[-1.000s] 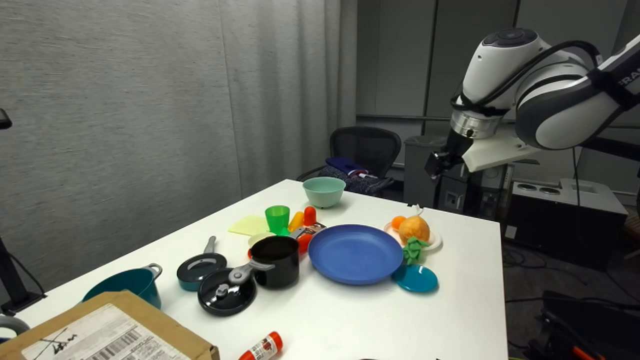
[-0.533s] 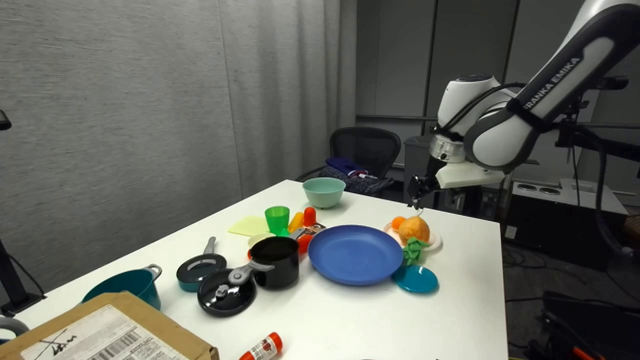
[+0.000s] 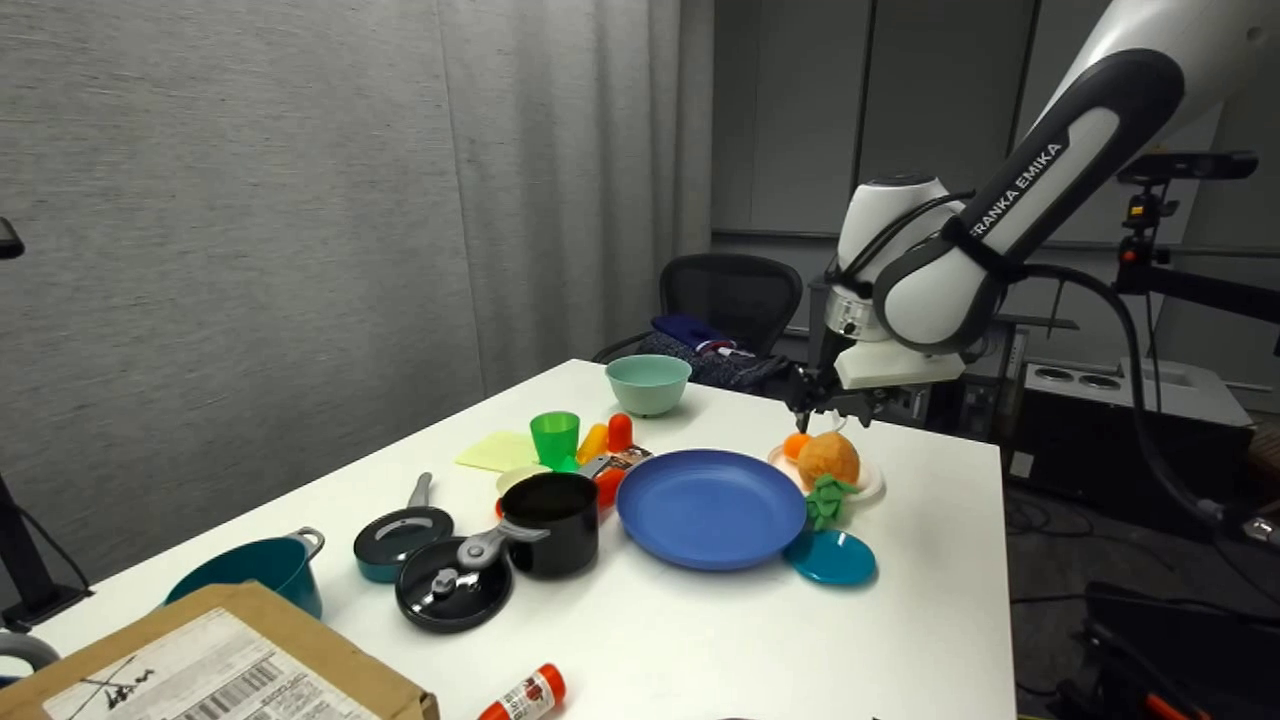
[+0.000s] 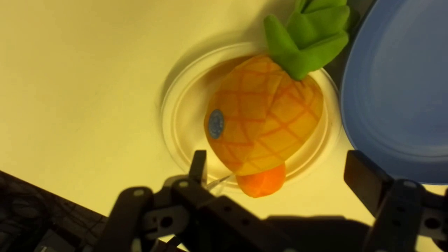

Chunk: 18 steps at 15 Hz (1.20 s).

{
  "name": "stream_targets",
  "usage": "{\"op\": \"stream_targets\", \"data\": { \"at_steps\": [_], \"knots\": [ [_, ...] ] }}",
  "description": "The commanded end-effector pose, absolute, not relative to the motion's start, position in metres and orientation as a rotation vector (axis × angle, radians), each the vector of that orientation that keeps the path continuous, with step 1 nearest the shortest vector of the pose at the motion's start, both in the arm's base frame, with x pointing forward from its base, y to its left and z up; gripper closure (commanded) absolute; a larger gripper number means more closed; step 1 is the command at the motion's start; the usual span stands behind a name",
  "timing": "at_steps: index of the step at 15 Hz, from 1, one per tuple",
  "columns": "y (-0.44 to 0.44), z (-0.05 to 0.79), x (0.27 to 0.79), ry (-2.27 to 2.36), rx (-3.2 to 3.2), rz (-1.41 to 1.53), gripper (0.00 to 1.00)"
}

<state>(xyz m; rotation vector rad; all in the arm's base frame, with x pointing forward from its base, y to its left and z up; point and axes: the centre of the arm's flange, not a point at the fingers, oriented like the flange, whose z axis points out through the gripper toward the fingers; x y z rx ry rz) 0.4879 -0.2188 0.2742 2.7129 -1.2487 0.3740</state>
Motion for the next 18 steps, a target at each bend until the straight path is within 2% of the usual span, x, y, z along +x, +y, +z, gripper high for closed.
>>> {"op": "stream_targets", "data": {
  "at_steps": [1,12,16,17,18],
  "knots": [
    [-0.219,0.274,0.488,-1.249,2.712,0.374,0.0],
    [-0.223,0.259,0.499,-1.286,2.69,0.454,0.0],
    [-0.223,0.231,0.502,-1.349,2.709,0.345,0.0],
    [-0.224,0.225,0.502,-1.363,2.703,0.348,0.25],
    [-0.226,0.22,0.502,-1.375,2.697,0.348,0.26]
  ]
}}
